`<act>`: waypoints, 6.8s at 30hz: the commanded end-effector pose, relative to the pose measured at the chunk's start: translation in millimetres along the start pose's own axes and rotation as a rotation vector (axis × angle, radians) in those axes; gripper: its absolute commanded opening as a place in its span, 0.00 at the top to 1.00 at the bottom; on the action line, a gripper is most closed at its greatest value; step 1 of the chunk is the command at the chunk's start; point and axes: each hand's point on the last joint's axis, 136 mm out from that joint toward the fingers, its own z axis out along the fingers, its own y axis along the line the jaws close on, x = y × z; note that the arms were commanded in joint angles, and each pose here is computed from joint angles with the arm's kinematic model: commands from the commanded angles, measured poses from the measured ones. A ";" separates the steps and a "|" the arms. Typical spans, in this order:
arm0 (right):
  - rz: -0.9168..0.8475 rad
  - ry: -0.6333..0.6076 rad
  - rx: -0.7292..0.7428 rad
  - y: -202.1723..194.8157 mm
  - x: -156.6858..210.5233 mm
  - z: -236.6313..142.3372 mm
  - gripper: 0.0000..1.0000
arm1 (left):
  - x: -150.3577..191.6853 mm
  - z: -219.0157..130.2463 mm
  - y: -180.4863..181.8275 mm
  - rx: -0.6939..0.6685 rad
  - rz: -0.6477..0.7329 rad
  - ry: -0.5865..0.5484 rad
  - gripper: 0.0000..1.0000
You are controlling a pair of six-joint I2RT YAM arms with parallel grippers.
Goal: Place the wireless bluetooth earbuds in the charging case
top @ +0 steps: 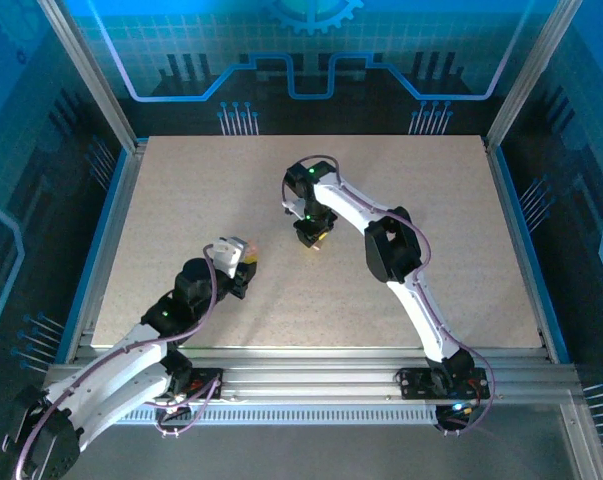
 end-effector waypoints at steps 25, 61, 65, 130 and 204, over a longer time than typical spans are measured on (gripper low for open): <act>0.014 0.002 -0.003 10.6 0.2 7.6 0.80 | -7.2 1.6 -4.2 0.017 0.025 -0.018 0.85; 0.397 -0.925 -0.316 53.1 23.6 -172.6 0.82 | -42.8 63.7 -50.6 0.259 -0.002 -0.155 0.86; 0.380 -1.034 -0.322 65.2 31.6 -199.1 0.82 | -50.0 61.6 -54.4 0.283 -0.010 -0.185 0.86; 0.367 -1.233 -0.532 125.9 43.7 -214.1 0.81 | -96.0 22.2 -60.9 0.328 0.041 -0.424 0.85; -0.582 -1.346 -0.241 106.6 177.0 -258.6 0.38 | -99.0 2.2 -118.3 0.696 0.128 -0.419 0.83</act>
